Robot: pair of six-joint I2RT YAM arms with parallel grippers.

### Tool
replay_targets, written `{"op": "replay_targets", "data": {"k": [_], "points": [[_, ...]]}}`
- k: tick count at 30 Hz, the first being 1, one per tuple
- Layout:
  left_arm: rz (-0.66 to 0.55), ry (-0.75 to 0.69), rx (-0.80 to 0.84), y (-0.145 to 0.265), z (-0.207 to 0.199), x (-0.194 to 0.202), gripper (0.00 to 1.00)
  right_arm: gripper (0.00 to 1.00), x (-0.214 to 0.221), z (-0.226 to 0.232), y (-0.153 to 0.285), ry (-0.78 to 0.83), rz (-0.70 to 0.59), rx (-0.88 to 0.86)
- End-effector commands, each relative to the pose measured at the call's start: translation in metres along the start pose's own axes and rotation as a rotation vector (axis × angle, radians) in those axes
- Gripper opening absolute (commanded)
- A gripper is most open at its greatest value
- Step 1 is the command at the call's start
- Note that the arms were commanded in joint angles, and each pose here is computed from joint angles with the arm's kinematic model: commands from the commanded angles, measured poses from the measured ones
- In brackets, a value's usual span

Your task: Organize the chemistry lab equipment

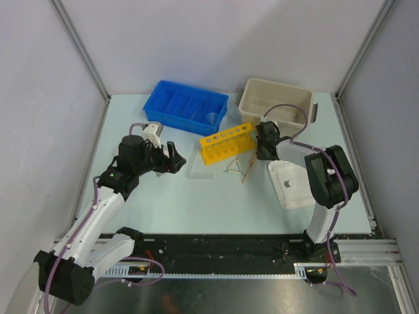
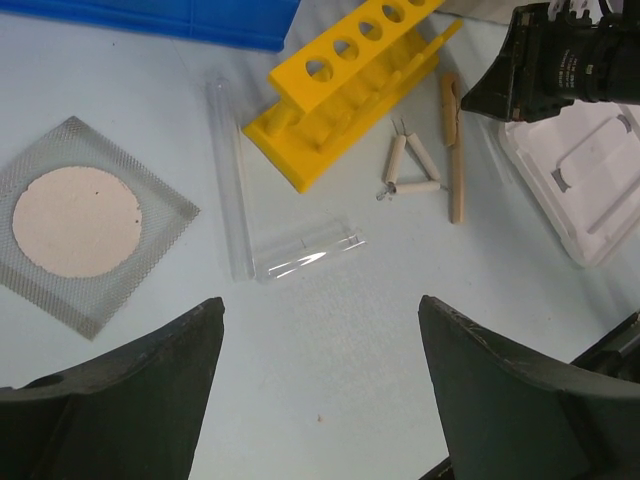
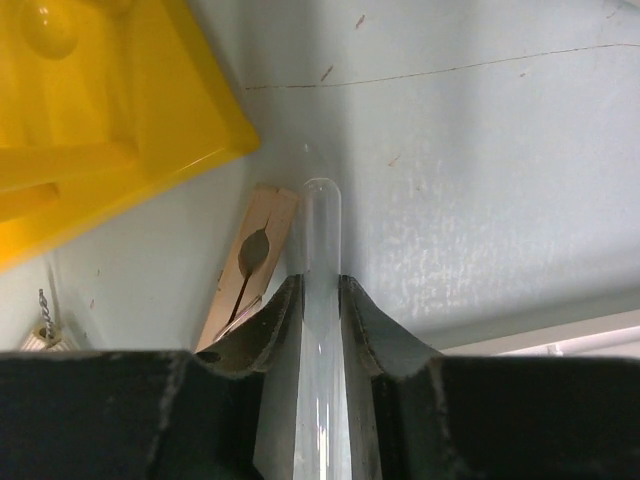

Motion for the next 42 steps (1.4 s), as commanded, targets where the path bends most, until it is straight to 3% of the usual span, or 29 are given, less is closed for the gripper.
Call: {"op": "replay_targets", "data": {"k": [1,10,14,28,42], "points": [[-0.037,0.015,-0.009,0.002,-0.001,-0.007,0.84,0.21,-0.022,0.010,0.015,0.011,-0.082,-0.019],[-0.045,0.026,0.000,0.001,-0.003,-0.015,0.81,0.17,-0.034,0.021,0.048,0.043,-0.128,-0.101],[-0.055,0.063,0.098,0.001,-0.016,-0.033,0.81,0.16,-0.038,0.031,0.074,0.081,-0.163,-0.158],[0.042,0.183,0.426,-0.035,-0.052,-0.087,0.78,0.14,-0.003,0.138,0.183,0.289,-0.334,-0.612],[0.146,0.300,0.470,-0.062,-0.055,-0.076,0.69,0.14,0.021,0.170,0.233,0.315,-0.410,-0.757]]}}
Point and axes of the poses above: each gripper's point midway between its finger pads, its own y axis back along the fingers, its own z axis along the line the jaws close on, x = y × z, the point moved 7 cm from there along y, back along the fingers, and after that the axes turned 10 degrees about -y, right-handed, at the moved point
